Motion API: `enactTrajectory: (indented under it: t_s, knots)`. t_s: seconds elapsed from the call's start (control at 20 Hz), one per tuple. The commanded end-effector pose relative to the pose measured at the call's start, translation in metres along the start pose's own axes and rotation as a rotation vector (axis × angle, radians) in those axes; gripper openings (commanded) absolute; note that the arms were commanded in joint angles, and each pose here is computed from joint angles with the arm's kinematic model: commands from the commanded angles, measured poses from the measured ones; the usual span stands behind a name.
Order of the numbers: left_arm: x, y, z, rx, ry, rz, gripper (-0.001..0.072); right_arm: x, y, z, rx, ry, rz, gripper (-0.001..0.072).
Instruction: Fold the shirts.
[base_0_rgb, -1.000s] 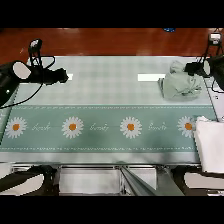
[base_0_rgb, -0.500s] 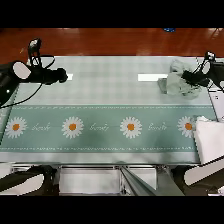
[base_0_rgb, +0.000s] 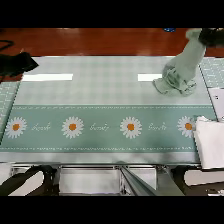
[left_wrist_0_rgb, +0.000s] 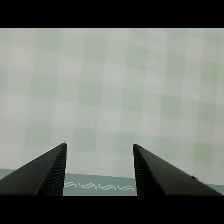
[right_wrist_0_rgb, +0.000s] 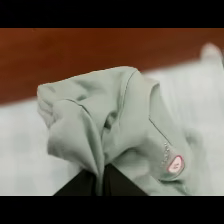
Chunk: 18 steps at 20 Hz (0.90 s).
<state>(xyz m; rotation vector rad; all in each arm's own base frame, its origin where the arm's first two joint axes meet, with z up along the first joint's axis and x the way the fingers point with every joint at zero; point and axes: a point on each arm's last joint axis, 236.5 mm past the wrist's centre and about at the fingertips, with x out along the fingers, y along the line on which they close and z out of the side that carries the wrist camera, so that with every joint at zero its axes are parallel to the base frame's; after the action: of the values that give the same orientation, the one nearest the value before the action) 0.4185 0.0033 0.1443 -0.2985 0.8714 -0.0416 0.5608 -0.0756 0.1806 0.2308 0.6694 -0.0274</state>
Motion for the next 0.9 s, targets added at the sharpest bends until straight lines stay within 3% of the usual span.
enactTrajectory:
  t_s: [0.0,0.2,0.4,0.6,0.85]
  knots:
    - [-0.058,-0.008,-0.008,0.001,-0.090,-0.017,0.0507,-0.121,0.078,0.079,-0.143,-0.267,0.129,0.0022]
    - [-0.071,-0.033,-0.079,-0.011,-0.073,-0.109,0.0507,-0.235,0.143,0.112,-0.238,-0.497,0.220,0.0022]
    - [-0.065,-0.045,-0.132,-0.022,-0.033,-0.174,0.0507,-0.311,0.187,0.106,-0.329,-0.607,0.304,0.0022]
    - [-0.065,-0.042,-0.134,-0.022,-0.050,-0.170,0.0507,-0.328,0.248,0.037,-0.462,-0.427,0.476,0.0022]
    - [-0.063,-0.032,-0.121,-0.004,-0.106,-0.124,0.0507,-0.266,0.337,-0.110,-0.519,0.003,0.719,0.0022]
